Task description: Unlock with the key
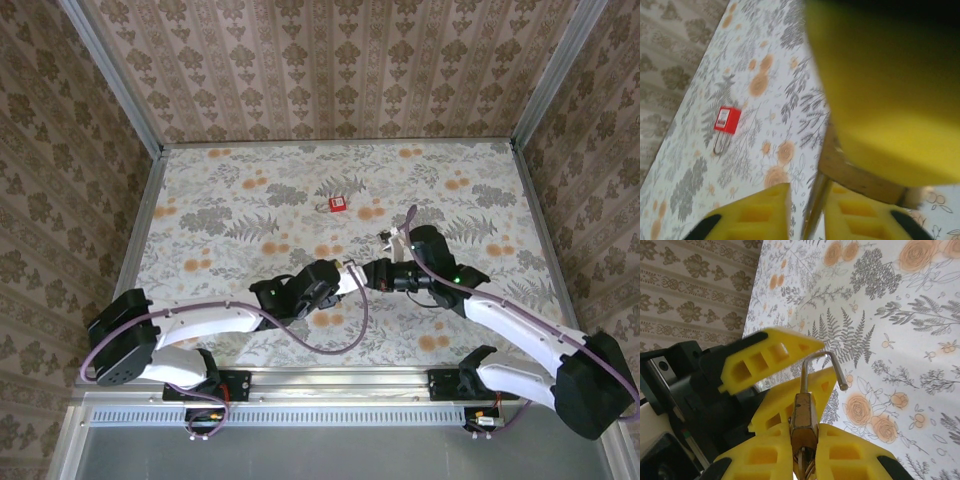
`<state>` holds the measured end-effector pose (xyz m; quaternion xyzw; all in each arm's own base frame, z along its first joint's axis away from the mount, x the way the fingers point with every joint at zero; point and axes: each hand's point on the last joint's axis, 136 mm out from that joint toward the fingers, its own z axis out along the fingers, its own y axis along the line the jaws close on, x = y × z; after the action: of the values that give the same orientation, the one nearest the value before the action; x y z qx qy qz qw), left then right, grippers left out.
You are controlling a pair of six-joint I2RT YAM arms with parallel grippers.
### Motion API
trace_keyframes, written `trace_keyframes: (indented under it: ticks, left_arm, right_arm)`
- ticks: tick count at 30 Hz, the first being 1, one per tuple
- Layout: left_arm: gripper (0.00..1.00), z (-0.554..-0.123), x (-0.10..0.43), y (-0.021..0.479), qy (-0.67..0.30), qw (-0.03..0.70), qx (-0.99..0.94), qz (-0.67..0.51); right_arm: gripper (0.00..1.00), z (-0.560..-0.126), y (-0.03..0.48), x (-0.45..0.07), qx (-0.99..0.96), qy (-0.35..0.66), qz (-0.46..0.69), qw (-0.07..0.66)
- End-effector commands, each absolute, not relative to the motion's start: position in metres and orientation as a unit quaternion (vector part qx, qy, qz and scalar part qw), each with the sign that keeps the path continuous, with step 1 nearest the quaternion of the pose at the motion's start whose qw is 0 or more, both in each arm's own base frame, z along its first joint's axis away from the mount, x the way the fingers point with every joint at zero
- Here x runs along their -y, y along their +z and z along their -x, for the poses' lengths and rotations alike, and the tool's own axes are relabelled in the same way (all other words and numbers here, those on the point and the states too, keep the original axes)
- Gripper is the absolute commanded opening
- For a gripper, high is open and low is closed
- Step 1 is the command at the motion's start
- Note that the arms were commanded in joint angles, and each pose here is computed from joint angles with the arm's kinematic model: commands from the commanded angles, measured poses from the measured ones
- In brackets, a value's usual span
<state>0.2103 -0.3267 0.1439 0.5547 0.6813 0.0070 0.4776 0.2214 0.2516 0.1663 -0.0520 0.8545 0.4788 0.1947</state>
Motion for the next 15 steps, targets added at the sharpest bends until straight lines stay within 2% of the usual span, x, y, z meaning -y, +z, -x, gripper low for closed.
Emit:
trace_keyframes:
  ticks: [1,5,10,15]
  left_arm:
    - [0.43,-0.224,0.309,0.154,0.036,0.506,-0.691,-0.514]
    - [0.66,-0.229,0.289,0.159,0.026,0.516,-0.711,-0.477]
    - [0.78,-0.229,0.262,0.172,0.007,0.535,-0.73,-0.426]
    - [0.8,-0.232,0.233,0.189,0.016,0.558,-0.743,-0.369]
  right_arm:
    - [0.12,-0.226,0.176,-0.265,-0.838,0.502,0.059,0.204]
    - [0.11,-0.235,0.169,-0.268,-0.844,0.491,0.051,0.21]
    - [0.11,-0.247,0.163,-0.272,-0.849,0.482,0.044,0.212]
    - [0.11,-0.263,0.155,-0.286,-0.85,0.483,0.045,0.208]
